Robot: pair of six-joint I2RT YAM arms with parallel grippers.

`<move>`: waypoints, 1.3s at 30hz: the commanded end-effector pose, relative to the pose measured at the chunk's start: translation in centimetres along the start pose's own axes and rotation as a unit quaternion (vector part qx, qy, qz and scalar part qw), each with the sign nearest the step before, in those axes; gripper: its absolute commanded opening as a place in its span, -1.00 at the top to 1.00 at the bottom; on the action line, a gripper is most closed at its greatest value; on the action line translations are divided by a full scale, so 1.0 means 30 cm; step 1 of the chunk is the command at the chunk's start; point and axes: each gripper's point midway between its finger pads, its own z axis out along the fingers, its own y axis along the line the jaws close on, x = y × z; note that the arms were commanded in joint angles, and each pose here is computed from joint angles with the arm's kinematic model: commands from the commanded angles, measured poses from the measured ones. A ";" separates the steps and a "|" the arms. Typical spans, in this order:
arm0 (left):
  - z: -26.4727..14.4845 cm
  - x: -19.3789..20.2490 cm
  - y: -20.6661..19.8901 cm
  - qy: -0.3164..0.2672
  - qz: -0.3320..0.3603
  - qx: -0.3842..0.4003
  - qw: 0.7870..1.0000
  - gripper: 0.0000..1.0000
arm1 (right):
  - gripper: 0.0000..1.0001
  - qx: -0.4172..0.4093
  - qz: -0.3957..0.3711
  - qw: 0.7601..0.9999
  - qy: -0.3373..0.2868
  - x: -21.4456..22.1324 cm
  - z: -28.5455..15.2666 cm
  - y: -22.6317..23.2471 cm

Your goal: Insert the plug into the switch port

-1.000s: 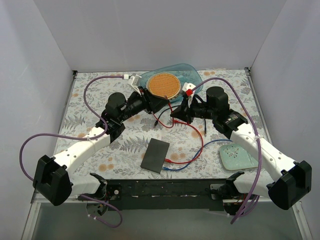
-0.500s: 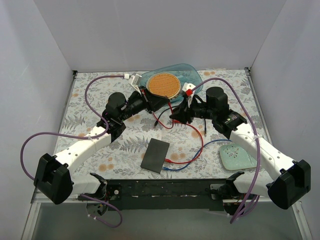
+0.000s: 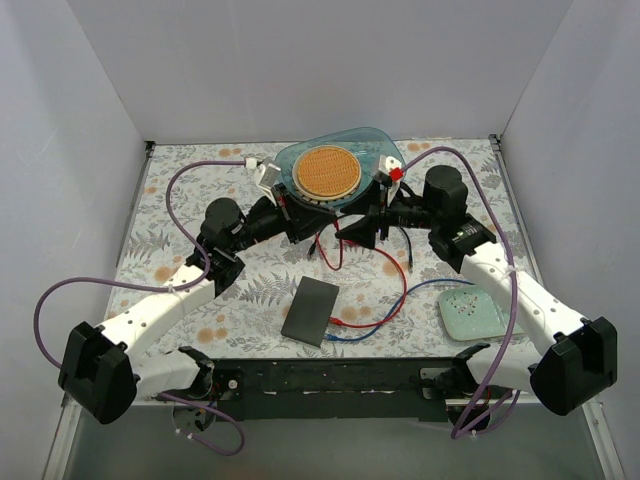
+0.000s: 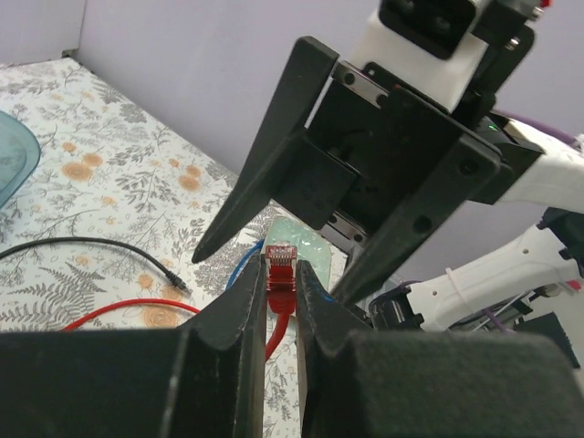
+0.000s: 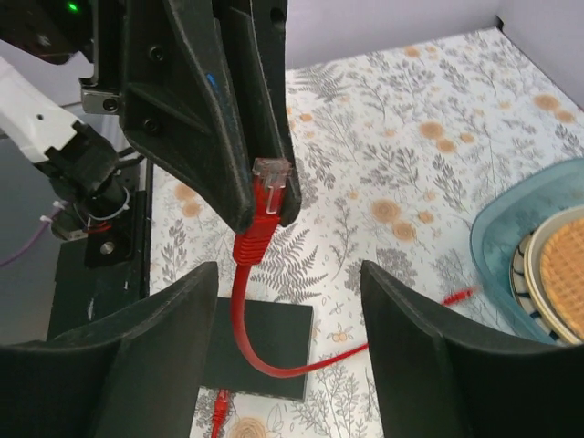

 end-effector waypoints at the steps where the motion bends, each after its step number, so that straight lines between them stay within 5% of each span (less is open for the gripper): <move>1: -0.048 -0.039 -0.094 -0.020 0.044 0.047 0.998 1.00 | -0.35 -0.080 -0.014 0.996 -0.040 -0.075 -0.011 0.067; 25: -0.042 -0.041 -0.097 -0.033 0.023 0.056 0.998 1.00 | 0.40 -0.132 0.061 0.988 -0.047 -0.058 0.000 0.111; 30: -0.034 -0.036 -0.092 -0.030 0.017 0.058 0.998 1.00 | 0.95 -0.130 0.065 0.988 -0.050 -0.064 0.001 0.111; 34: -0.034 -0.032 -0.080 -0.031 0.010 0.050 0.998 1.00 | 0.97 -0.110 0.072 0.990 -0.054 -0.063 0.006 0.093; 35: -0.032 -0.028 -0.072 -0.030 0.007 0.044 0.999 0.85 | 0.97 -0.102 0.075 0.991 -0.049 -0.058 0.005 0.086; 36: -0.032 -0.033 -0.065 -0.032 0.007 0.037 0.999 0.45 | 0.97 -0.095 0.074 0.992 -0.045 -0.055 0.005 0.079; 37: -0.032 -0.028 -0.047 -0.026 0.000 0.019 0.999 -0.14 | 0.97 -0.071 0.076 0.994 -0.040 -0.048 0.010 0.050; 39: -0.044 -0.083 -0.004 -0.060 -0.003 -0.039 0.997 -0.96 | 0.97 -0.039 0.065 0.997 -0.011 -0.020 0.005 0.018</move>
